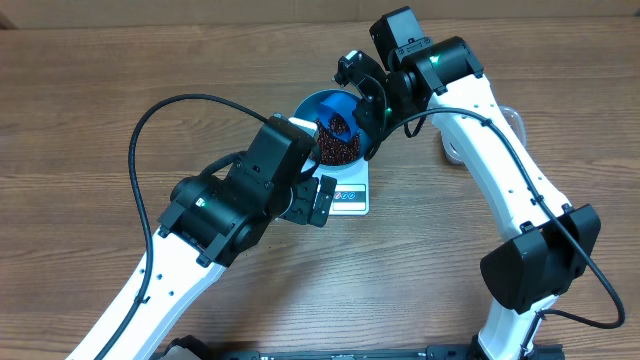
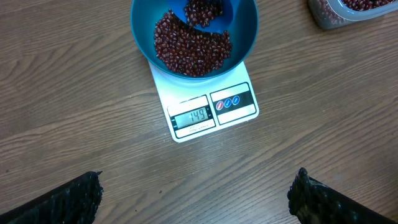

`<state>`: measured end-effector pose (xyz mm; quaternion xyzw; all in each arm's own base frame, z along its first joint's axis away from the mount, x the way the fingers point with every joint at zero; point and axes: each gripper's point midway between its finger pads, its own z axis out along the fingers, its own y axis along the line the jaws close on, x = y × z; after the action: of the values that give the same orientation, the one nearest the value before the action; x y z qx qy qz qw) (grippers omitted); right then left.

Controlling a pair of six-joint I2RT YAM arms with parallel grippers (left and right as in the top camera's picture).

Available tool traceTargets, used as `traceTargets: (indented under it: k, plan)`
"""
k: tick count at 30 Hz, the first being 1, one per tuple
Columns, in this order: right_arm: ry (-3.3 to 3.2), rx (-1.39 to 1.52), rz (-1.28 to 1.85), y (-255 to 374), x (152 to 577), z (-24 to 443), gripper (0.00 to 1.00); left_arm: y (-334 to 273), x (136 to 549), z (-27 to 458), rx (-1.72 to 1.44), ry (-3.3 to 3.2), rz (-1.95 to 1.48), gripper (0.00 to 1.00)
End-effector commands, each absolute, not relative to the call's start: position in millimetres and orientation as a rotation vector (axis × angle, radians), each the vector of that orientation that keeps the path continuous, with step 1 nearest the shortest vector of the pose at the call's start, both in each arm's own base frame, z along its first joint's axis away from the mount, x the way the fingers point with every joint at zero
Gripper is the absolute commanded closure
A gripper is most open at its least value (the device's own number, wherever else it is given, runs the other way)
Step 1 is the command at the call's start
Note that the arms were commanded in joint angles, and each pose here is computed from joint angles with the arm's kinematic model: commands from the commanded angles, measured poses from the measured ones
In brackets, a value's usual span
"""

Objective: Scoop item into bowl and weigh 150g on scale

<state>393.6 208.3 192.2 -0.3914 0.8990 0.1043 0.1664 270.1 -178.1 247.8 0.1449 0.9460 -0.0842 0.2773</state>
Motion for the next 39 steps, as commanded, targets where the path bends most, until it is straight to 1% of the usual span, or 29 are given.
traceTargets:
  k: [1,39]
  plan:
    - [2.481,-1.148,0.314,210.2,387.4,218.4,0.96,-176.9,273.2,251.0,0.388,2.527,-0.217,0.01]
    - [2.490,-1.131,0.319,210.4,387.4,218.5,0.96,-176.9,273.2,251.0,0.388,2.527,-0.217,0.00]
